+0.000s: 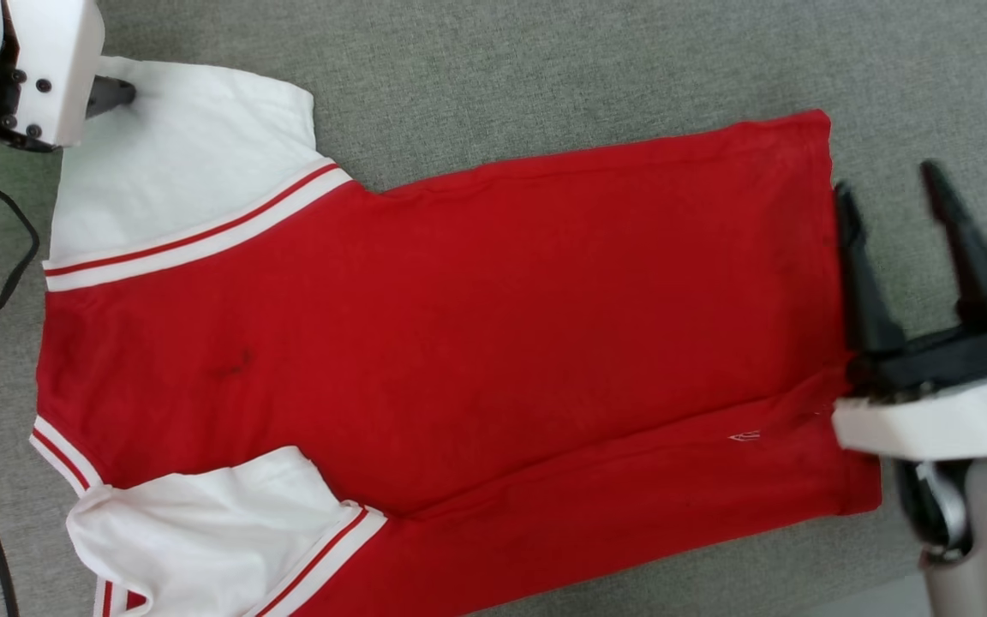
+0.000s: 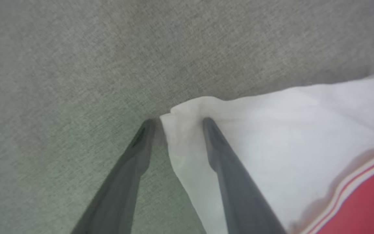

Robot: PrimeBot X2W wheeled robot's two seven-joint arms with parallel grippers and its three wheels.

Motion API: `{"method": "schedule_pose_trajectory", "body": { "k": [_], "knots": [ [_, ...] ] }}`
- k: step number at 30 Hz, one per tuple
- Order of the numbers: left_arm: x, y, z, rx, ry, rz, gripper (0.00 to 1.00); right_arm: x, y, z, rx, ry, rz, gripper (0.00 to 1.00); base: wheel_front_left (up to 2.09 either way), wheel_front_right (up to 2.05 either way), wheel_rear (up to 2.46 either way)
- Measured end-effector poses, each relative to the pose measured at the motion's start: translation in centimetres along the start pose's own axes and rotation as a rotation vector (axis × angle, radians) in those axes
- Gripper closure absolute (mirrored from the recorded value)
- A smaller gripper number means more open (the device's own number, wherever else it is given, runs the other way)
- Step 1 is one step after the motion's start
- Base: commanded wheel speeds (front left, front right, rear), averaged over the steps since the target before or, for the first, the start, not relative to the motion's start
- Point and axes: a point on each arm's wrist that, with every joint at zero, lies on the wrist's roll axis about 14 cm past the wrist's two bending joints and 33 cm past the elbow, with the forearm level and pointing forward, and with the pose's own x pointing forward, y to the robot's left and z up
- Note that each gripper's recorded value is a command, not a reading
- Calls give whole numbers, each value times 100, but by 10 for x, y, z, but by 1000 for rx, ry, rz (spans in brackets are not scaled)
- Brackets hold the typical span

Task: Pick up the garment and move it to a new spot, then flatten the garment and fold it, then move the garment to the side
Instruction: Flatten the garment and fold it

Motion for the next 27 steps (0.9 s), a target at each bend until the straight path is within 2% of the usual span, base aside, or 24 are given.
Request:
{"method": "schedule_pose_trajectory", "body": {
  "k": [6, 10, 15, 18, 23, 27],
  "knots": [
    [-13, -3, 2, 12, -43, 7, 100, 15, -24, 40, -76, -109, -19, 0, 0, 0, 0],
    [-35, -10, 12, 71, -110, 33, 100, 27, -34, 79, -125, -179, -6, 0, 0, 0, 0],
    [-63, -33, 20, 132, -202, 19, 100, 44, -37, 111, -221, -148, 45, 0, 0, 0, 0],
    [-80, -42, 19, 158, -245, 13, 100, 56, -29, 117, -241, -64, 98, 0, 0, 0, 0],
    [-103, -48, 11, 183, -296, 19, 100, 61, -29, 81, -273, 283, 179, 0, 0, 0, 0],
    [-115, -50, 5, 197, -322, 23, 100, 51, -29, 50, -293, 555, 239, 0, 0, 0, 0]
  ]
}}
